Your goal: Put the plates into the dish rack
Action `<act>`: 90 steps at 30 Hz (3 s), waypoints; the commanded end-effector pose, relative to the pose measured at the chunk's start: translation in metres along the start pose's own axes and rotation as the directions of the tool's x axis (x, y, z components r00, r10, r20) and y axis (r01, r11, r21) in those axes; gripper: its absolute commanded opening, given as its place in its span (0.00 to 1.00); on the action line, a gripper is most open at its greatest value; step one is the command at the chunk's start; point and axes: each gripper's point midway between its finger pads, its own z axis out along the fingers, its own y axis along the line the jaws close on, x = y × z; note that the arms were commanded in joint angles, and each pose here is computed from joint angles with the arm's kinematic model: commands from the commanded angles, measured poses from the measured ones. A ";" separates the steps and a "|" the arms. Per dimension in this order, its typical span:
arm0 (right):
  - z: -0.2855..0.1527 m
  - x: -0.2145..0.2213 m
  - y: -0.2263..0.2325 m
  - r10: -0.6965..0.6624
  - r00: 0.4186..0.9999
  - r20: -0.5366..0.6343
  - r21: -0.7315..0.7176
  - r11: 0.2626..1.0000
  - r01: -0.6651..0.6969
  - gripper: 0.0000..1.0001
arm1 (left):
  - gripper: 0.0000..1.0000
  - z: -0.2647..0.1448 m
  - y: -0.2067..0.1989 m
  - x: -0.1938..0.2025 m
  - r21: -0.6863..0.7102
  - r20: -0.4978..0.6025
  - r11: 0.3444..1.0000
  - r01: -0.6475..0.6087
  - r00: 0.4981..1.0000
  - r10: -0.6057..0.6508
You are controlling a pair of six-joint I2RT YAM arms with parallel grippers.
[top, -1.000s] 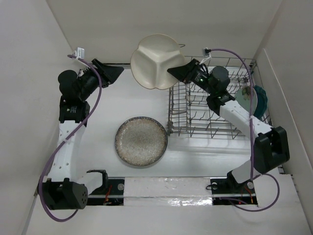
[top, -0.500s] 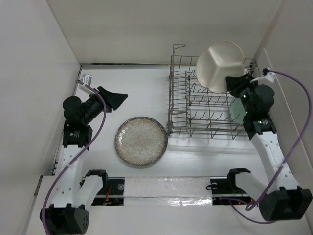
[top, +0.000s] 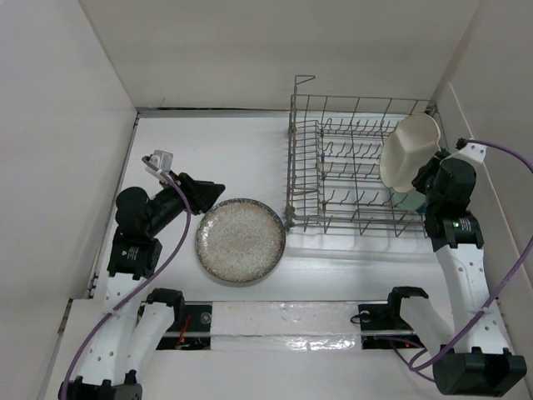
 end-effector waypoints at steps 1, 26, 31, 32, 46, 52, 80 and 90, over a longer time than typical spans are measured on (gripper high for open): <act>-0.025 -0.095 0.010 0.040 0.963 0.268 -0.021 0.999 -0.035 0.00 | 0.40 0.003 0.017 0.014 -0.063 -0.026 0.996 -0.061 0.998 0.060; 0.016 -0.061 0.027 -0.233 0.971 0.060 0.092 0.969 0.227 0.00 | 0.40 0.005 0.017 0.023 -0.072 -0.051 0.994 -0.083 0.996 0.079; 0.013 -0.072 0.029 -0.215 0.973 0.089 0.090 0.974 0.207 0.00 | 0.40 0.005 0.018 0.023 -0.073 -0.054 0.994 -0.083 0.995 0.079; 0.013 -0.073 0.030 -0.214 0.973 0.090 0.090 0.974 0.206 0.00 | 0.40 0.005 0.017 0.023 -0.071 -0.054 0.994 -0.081 0.996 0.078; 0.034 -0.022 0.046 -0.275 0.961 -0.010 0.034 0.961 0.275 0.00 | 0.39 0.008 0.022 0.026 -0.087 -0.068 0.993 -0.075 0.995 0.069; 0.043 0.003 0.053 -0.319 0.945 -0.076 0.016 0.947 0.321 0.01 | 0.40 0.008 0.026 0.025 -0.105 -0.064 0.992 -0.075 0.996 0.069; -0.004 -0.032 0.087 -0.206 0.977 0.055 -0.138 0.967 0.212 0.58 | 0.34 0.014 0.054 0.036 -0.230 -0.107 0.972 -0.037 0.994 0.013; -0.137 0.009 0.253 -0.189 0.980 0.069 -0.783 0.599 0.171 0.00 | 0.00 0.014 0.087 0.055 -0.376 -0.177 0.927 -0.010 0.982 -0.062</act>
